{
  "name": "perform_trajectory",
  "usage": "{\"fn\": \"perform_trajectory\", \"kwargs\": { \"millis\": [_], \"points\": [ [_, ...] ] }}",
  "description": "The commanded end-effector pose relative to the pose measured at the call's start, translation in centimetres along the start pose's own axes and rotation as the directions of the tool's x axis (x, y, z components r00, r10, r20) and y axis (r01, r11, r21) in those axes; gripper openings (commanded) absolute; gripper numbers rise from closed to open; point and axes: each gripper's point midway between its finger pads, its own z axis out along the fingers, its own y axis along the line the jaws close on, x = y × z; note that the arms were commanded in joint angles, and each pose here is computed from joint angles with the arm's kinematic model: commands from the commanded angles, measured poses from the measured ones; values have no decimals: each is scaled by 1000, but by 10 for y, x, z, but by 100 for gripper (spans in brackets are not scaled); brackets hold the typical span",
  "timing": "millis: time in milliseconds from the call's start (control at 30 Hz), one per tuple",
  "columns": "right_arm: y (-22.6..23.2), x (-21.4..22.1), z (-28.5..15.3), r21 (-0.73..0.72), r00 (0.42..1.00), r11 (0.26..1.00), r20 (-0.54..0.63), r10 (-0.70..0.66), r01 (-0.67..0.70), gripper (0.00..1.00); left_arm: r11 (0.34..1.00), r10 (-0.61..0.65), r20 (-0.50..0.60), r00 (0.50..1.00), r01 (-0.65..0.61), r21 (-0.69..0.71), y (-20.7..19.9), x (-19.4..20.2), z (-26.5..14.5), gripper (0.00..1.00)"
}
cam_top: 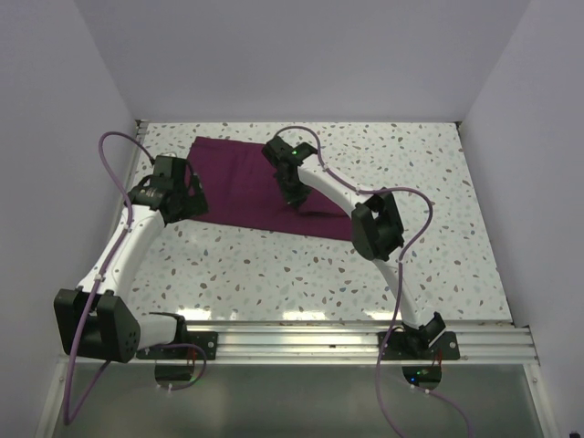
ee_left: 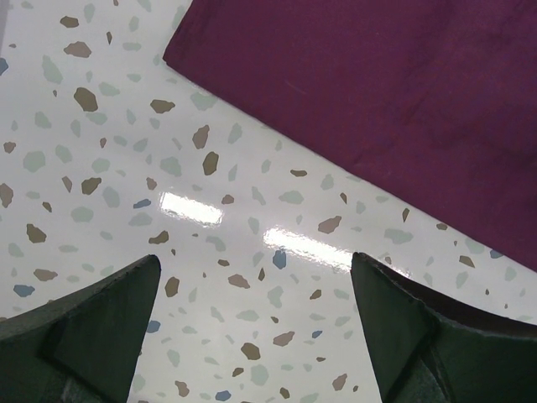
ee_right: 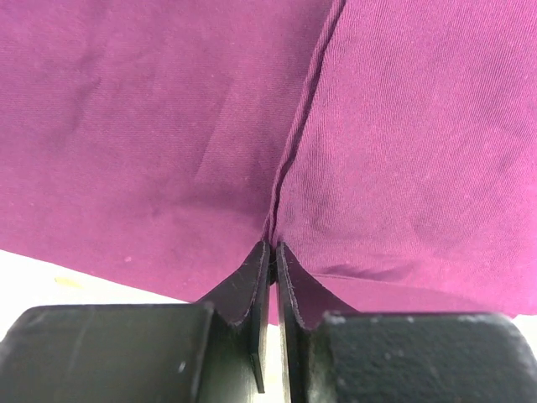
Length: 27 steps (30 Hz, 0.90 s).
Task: Open and lay out the surgical kit
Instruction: Open the surgical kit at the center of the board.
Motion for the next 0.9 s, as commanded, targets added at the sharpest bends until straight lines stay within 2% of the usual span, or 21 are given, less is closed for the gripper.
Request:
{"fn": "perform_trajectory", "kwargs": {
  "millis": [0, 100, 200, 300, 467, 567, 600, 800, 867],
  "points": [
    [-5, -14, -29, -6, 999, 1000, 51, -9, 10, 10, 1000, -2, 44, 999, 2, 17, -5, -13, -2, 100],
    [-3, -11, -30, -20, 999, 1000, 43, -10, 11, 22, 1000, -1, 45, 999, 0, 16, -5, -14, -2, 100],
    [-3, -9, -27, -24, 999, 1000, 38, -9, 10, 28, 1000, -4, 45, 999, 3, 17, -5, -14, -2, 100],
    [-2, -6, -21, -22, 1000, 1000, 29, -13, 14, 29, 1000, -6, 40, 999, 6, 21, -7, -15, -2, 100],
    [-3, -5, -12, -14, 1000, 1000, 24, -13, 14, 21, 1000, -12, 43, 999, 11, 22, -7, -16, -3, 100],
    [-2, -4, -6, -14, 1000, 1000, 16, -15, 16, 10, 1000, -13, 41, 999, 12, 20, -7, -16, -3, 100],
    [-2, -2, -3, -10, 1000, 1000, 4, -17, 17, 0, 1000, -14, 39, 999, 13, 19, -6, -15, -3, 100],
    [-16, -12, -18, 25, 999, 1000, 44, 2, -3, 0, 1000, -14, 34, 999, 14, 6, -4, -13, -4, 100],
    [-36, -24, -30, 90, 995, 995, 93, 31, -39, 0, 1000, -14, 33, 999, 14, 8, -4, -13, -4, 100]
  ]
}}
